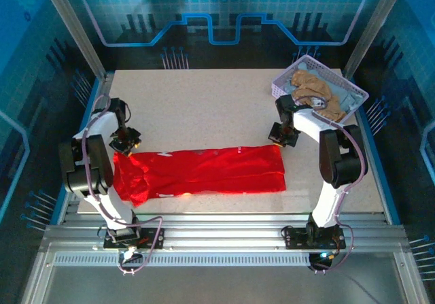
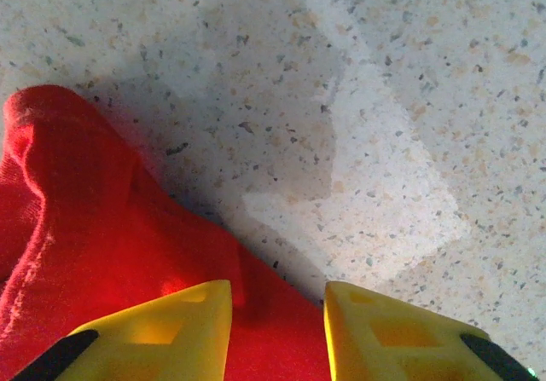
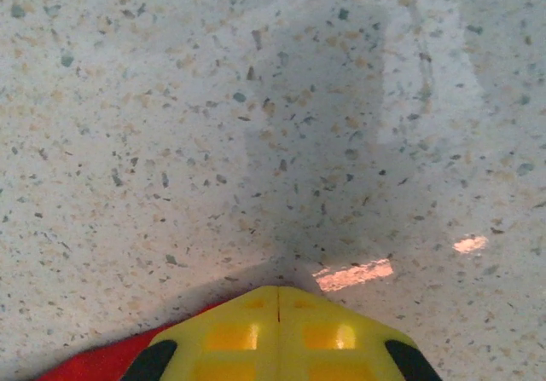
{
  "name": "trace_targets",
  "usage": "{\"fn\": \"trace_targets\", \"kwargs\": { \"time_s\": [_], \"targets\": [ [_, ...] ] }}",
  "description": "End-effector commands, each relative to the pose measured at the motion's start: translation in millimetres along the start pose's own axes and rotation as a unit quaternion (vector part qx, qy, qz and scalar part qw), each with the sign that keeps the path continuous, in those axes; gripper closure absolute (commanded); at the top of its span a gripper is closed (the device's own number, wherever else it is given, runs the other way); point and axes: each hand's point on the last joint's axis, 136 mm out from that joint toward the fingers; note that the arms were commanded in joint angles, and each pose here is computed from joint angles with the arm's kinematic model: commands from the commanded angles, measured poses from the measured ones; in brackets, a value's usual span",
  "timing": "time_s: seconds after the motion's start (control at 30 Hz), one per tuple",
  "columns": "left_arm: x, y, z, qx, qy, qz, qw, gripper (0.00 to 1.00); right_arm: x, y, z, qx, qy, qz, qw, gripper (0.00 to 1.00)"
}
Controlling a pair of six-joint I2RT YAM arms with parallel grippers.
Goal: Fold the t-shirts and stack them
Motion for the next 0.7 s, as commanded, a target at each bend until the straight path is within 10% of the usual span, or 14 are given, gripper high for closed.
{"fn": "trace_targets", "kwargs": {
  "time_s": [0.0,0.5,0.67],
  "targets": [
    [4.8,-9.4,8.1,-0.017,0.004,0.017,1.0,0.72,-6.1,13.2,-15.1,0.028,-0.017,-0.016,0.999,1.0],
    [6.2,-23.3,20.2,-0.036,0.017,0.031,0.999,0.86,-3.2,17.5,-44.5,0.067,-0.026,-0.003,0.997,1.0],
    [0.5,11.6,11.8,-0.013,0.006,-0.013,1.0,0.82,2.2,44.2,-67.8,0.105,-0.05,-0.032,0.993,0.63]
  ]
}}
Point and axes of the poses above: each hand's point on the last joint's axis, 136 mm out from that joint toward the fingers, its own y axis back along the fingers, its own z axis along the line the jaws close on, x = y × z, and after that the axes turned 3 degrees about -y, right-handed
